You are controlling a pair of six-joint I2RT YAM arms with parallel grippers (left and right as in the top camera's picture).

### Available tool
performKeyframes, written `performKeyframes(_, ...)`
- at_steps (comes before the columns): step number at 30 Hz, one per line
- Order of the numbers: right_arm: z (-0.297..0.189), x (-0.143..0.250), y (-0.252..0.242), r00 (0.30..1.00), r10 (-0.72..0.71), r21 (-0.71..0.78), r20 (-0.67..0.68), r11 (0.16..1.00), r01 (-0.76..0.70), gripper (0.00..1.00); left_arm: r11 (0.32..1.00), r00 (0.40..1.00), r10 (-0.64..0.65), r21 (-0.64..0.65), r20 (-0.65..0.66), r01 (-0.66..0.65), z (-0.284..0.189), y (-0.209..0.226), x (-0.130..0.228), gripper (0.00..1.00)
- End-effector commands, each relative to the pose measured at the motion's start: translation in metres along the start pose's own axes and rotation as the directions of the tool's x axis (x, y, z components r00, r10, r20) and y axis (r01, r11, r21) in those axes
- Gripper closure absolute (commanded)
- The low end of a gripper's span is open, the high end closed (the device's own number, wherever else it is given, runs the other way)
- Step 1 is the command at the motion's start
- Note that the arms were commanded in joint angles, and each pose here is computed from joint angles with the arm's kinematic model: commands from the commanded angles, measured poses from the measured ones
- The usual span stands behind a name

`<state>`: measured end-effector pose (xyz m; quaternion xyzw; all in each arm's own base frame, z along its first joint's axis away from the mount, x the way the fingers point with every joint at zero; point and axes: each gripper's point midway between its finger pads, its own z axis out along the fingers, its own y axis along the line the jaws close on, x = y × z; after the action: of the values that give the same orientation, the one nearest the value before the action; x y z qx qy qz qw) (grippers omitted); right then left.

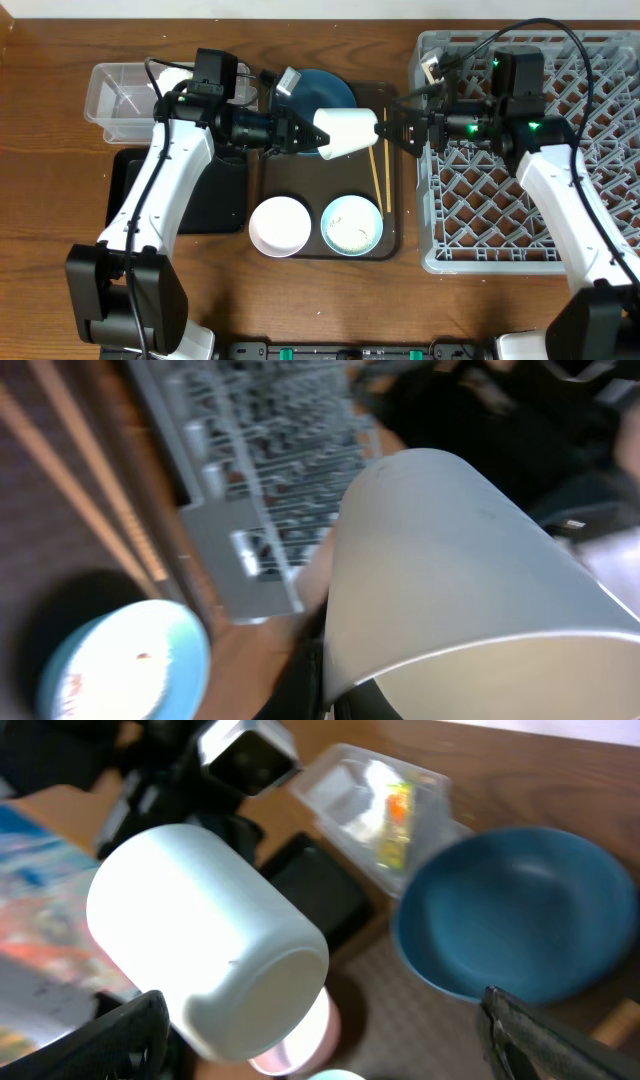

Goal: Sort waste into correct bins and load items into the dishwasher rack
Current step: 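Hand the white cup from the left gripper to the right gripper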

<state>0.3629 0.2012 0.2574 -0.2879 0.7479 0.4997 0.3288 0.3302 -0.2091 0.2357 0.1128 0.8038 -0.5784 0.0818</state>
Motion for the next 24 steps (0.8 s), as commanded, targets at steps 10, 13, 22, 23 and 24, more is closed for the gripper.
performKeyframes(10, 0.019, 0.001, 0.044, 0.992, -0.122, -0.385, 0.044, 0.914, 0.13, 0.08, 0.987, 0.999, 0.054, 0.152, -0.003, -0.053, -0.005, -0.03, -0.001, 0.94)
performKeyframes(13, 0.024, 0.001, 0.051, 0.987, -0.154, -0.407, 0.051, 0.899, 0.161, 0.11, 0.987, 0.999, 0.054, 0.152, -0.004, -0.053, -0.005, -0.03, -0.001, 0.94)
performKeyframes(22, 0.028, 0.0, 0.063, 0.982, -0.178, -0.447, 0.055, 0.875, 0.184, 0.44, 0.987, 0.998, 0.058, 0.148, -0.004, -0.057, -0.005, -0.03, -0.001, 0.94)
performKeyframes(23, 0.028, 0.0, 0.063, 0.982, -0.178, -0.447, 0.055, 0.875, 0.184, 0.46, 0.987, 0.998, 0.059, 0.148, -0.004, -0.058, -0.005, -0.03, -0.001, 0.93)
performKeyframes(24, 0.028, 0.0, 0.063, 0.982, -0.178, -0.447, 0.055, 0.875, 0.184, 0.48, 0.987, 0.998, 0.059, 0.148, -0.004, -0.058, -0.005, -0.03, -0.001, 0.9)
